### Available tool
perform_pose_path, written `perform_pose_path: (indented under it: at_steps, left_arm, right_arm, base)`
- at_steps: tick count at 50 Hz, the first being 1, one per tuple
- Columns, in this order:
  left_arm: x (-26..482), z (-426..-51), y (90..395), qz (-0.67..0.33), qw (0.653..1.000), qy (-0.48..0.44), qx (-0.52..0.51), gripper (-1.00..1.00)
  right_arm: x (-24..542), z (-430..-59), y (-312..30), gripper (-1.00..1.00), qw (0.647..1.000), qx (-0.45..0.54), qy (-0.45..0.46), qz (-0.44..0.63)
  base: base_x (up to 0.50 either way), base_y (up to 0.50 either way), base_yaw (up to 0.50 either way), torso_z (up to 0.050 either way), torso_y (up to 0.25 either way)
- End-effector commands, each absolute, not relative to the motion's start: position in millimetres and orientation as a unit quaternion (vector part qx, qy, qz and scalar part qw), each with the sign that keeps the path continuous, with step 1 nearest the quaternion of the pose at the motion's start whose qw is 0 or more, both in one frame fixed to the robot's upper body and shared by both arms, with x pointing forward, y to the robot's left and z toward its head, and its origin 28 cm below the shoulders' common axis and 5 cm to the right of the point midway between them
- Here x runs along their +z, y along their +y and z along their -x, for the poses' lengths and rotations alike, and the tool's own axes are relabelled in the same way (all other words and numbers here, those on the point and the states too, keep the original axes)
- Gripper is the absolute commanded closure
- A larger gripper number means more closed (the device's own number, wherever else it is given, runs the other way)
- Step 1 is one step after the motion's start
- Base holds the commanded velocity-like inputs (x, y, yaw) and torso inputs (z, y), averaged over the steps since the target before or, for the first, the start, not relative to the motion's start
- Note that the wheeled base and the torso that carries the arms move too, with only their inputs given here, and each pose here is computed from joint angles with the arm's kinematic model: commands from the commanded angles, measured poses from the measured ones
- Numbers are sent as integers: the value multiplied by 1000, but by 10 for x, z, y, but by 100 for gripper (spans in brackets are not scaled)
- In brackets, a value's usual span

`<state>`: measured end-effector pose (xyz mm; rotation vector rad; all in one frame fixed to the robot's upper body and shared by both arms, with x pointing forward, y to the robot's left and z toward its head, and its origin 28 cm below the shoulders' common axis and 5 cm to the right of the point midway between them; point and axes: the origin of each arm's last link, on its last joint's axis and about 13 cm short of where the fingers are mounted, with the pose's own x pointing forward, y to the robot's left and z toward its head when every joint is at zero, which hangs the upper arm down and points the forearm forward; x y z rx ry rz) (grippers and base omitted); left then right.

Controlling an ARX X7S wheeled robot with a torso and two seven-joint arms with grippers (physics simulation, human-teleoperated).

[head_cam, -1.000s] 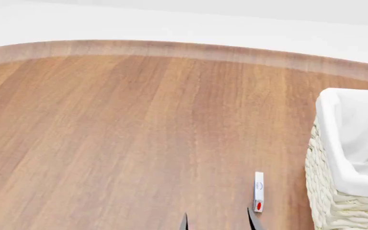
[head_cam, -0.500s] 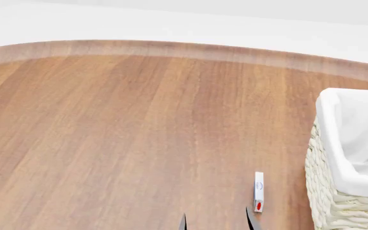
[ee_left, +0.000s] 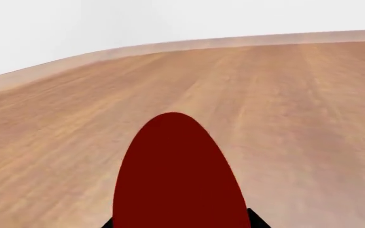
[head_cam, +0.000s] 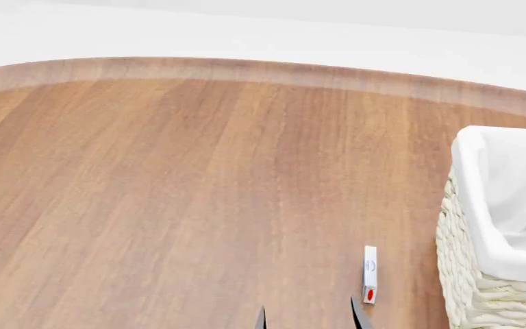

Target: Pick up the ketchup, and put it in the basket.

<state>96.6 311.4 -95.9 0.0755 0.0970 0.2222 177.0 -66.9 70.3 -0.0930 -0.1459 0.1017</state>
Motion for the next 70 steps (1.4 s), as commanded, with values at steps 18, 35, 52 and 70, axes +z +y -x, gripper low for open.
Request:
perform_pose_path:
  at_steps: [18,35,52,70]
  left_arm:
    - [-894,-986,3102,-34,992,44,112,100]
    - [-259,-1245,3055,-40,994,-18,102,100]
    - [219,-1918,2666,-39,997,-63,-20,100]
    - [791,-2393,2390,-71,985,-109,-110,100]
  right_arm:
    - [688,-1774,-668,-100,995,52,-71,46]
    - [684,-1770,-662,-100,995,53,-70,46]
    - [655,-1773,-645,-100,995,59,-65,45]
    - [659,-1773,-652,-100,995,59,-65,42]
  base:
    - [0,0,0,0,0]
    - [0,0,0,0,0]
    - [0,0,0,0,0]
    - [0,0,0,0,1]
